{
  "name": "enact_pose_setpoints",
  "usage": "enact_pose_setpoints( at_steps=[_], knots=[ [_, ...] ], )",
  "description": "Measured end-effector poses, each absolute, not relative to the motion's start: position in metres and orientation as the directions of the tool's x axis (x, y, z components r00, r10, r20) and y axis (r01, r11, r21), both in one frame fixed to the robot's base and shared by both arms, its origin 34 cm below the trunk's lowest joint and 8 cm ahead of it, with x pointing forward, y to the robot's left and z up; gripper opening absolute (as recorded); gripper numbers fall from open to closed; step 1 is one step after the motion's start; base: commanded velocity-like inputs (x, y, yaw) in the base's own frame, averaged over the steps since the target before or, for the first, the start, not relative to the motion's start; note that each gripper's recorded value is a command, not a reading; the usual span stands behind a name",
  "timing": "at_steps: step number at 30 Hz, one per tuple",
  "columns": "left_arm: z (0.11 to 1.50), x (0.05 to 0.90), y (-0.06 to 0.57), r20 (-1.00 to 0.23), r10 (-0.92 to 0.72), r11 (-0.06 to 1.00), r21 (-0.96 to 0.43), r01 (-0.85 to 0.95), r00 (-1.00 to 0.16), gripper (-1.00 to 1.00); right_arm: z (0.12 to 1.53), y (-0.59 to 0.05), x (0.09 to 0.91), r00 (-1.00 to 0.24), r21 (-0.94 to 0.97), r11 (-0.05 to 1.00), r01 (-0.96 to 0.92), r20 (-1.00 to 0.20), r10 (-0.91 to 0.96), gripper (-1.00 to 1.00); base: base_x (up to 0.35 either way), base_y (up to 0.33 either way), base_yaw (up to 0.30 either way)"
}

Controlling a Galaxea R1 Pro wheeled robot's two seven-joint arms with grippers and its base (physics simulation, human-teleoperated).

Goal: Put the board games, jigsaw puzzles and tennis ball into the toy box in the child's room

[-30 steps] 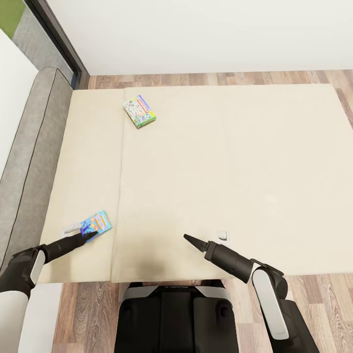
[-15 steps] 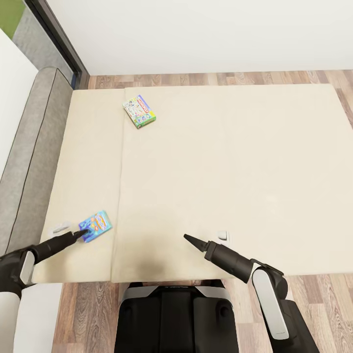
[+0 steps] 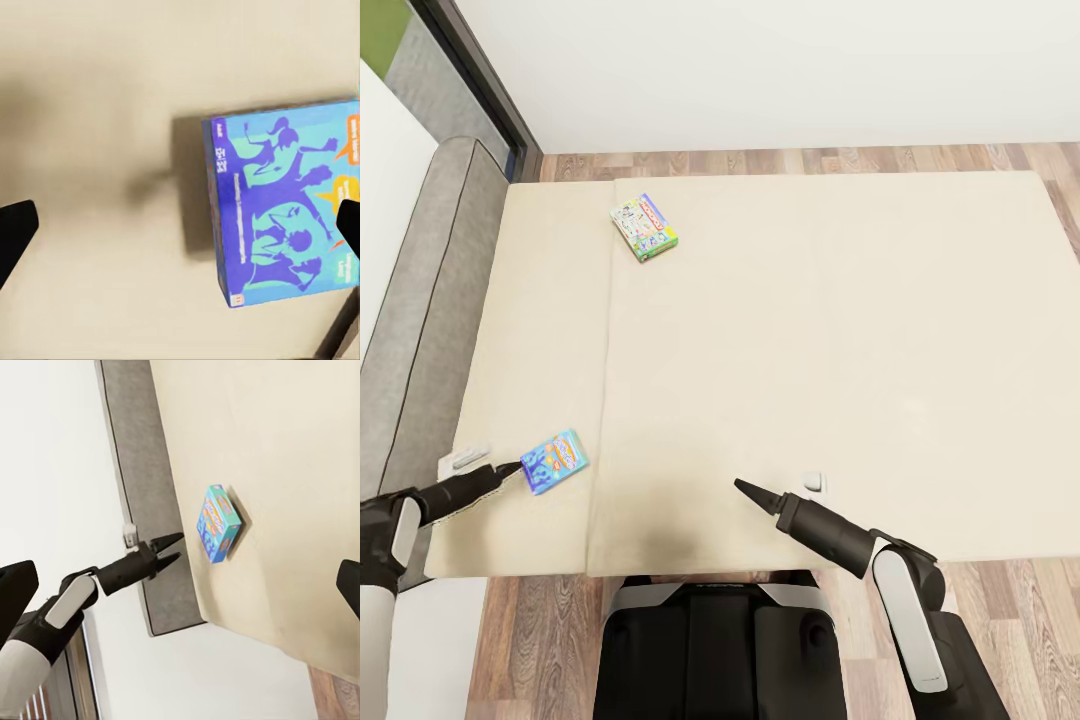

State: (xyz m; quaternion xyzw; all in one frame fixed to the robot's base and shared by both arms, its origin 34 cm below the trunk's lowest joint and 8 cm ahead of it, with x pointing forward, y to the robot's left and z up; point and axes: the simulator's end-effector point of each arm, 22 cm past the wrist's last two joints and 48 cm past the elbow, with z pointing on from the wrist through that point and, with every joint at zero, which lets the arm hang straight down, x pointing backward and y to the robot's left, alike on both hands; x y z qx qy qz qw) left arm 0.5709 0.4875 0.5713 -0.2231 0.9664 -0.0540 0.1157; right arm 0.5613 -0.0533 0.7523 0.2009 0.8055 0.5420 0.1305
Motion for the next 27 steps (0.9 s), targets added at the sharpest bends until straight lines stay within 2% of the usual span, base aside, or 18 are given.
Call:
enact_pose_setpoints(
  at_steps=[6, 14, 27],
  knots=[
    [0.566, 0.588, 0.495, -0.199, -0.464, 0.886, -0.114, -0.450, -0.863, 1.00, 0.752, -0.054, 0.561, -0.885, 0.925, 0.332, 0.183, 0.008, 0.465, 1.00, 0.000, 0.000, 0.000],
    [0.544, 0.621, 0.462, -0.125, -0.526, 0.845, -0.186, -0.501, -0.841, 1.00, 0.751, -0.054, 0.560, -0.888, 0.923, 0.340, 0.181, 0.005, 0.461, 1.00, 0.000, 0.000, 0.000],
    [0.535, 0.634, 0.413, -0.075, -0.485, 0.854, -0.254, -0.454, -0.871, 1.00, 0.716, -0.056, 0.547, -0.910, 0.826, 0.516, 0.228, -0.007, 0.415, 1.00, 0.000, 0.000, 0.000]
  ],
)
